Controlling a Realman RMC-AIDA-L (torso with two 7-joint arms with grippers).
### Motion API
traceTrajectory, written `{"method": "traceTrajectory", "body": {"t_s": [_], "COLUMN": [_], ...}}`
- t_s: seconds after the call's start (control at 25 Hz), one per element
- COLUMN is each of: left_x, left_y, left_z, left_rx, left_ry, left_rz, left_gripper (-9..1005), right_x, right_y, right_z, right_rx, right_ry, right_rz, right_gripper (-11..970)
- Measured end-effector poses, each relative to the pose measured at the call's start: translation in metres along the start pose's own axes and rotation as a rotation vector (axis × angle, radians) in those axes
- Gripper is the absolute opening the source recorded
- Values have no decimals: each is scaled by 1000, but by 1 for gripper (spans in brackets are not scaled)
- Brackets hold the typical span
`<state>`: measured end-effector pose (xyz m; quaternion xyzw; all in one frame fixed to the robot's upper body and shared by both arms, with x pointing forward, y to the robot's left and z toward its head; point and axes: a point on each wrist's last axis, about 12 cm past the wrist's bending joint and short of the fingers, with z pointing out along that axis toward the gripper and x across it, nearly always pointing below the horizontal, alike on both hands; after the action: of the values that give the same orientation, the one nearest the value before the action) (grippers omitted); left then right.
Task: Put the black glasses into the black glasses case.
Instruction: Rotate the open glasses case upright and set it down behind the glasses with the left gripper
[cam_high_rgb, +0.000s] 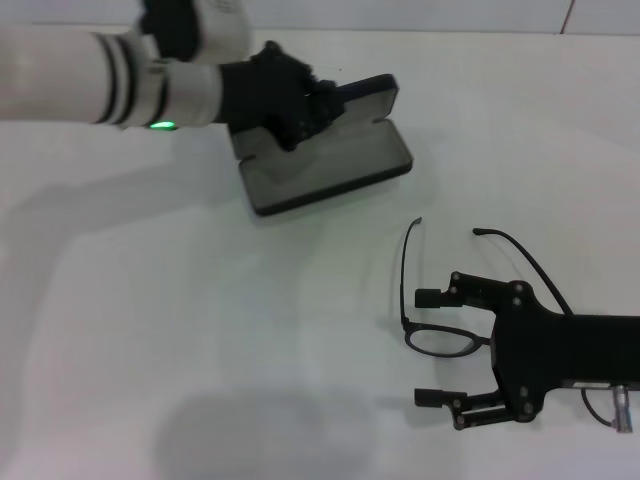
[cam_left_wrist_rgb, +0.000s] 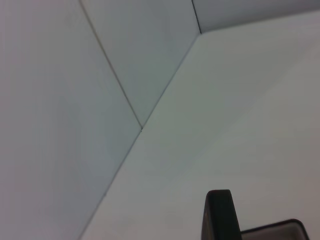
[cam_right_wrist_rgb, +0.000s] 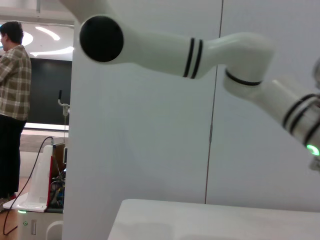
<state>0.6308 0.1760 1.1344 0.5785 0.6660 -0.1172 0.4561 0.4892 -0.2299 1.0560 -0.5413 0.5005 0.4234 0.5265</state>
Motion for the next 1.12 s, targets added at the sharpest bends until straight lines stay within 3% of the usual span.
{"method": "traceTrajectory", "body": {"t_s": [0.16,0.36,1.12], "left_x": [-16,-31,-19], "left_y": [-2,-9,-15], "left_z": [21,28,35], "left_rx": [41,127,130], "left_ry": [11,-46,-21], "left_rz": [69,98,163], "left_gripper": [206,206,207], "right_x": [2,2,4], "right_y": [3,4,2], "right_z": [0,0,2], "right_rx": [1,3,-2], "right_ry": [-2,-3,17], "right_rz": [-2,-5,-19], "right_gripper": [858,858,858]}}
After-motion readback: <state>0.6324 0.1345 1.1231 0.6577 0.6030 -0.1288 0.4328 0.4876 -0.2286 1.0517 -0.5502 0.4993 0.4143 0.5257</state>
